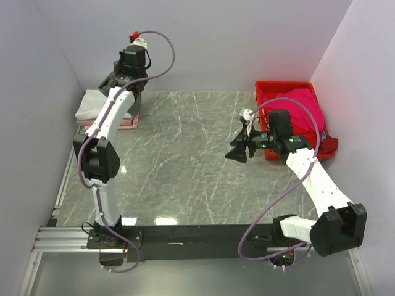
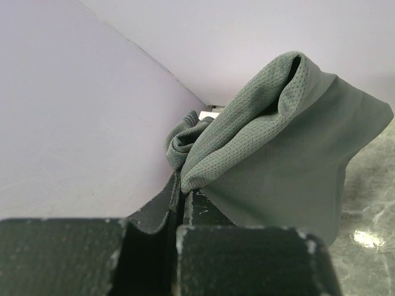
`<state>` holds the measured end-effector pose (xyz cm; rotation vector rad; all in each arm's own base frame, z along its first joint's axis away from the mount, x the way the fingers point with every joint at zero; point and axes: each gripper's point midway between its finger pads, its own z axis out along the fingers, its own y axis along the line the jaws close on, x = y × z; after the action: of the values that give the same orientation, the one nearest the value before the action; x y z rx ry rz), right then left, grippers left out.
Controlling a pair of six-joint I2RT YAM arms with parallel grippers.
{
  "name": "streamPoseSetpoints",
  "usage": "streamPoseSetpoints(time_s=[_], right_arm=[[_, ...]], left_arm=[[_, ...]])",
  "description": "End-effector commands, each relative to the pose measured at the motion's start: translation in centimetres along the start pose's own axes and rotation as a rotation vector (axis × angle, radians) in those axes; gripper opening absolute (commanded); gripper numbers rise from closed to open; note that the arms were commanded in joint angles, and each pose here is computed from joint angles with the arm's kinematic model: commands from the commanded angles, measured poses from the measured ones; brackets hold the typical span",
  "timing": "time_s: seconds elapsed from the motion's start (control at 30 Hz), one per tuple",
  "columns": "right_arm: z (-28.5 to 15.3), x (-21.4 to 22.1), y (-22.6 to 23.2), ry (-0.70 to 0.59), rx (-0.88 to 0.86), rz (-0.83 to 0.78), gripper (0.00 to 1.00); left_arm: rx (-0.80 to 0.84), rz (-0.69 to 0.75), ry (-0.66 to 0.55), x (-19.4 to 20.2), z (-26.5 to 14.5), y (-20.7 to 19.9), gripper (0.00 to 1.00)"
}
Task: Fold and stack the t-shirts
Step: Neatly place the folded tshirt to the corner
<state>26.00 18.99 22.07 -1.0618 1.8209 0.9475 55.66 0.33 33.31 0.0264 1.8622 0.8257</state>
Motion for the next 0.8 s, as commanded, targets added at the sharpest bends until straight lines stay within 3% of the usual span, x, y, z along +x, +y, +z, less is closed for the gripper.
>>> streamPoseSetpoints(time_s=[0.0, 0.77], right_arm=[[-0.7, -1.1, 0.5, -0.033, -0.004, -0.030, 0.71], [-0.7, -0.7, 0.3, -0.029, -0.020, 0.003, 0.71]], left_arm=[[-0.042, -0.050, -0.042, -1.6, 0.6, 1.6, 0.00], [-0.141, -0.068, 0.034, 2.9, 7.6, 3.4, 0.00]])
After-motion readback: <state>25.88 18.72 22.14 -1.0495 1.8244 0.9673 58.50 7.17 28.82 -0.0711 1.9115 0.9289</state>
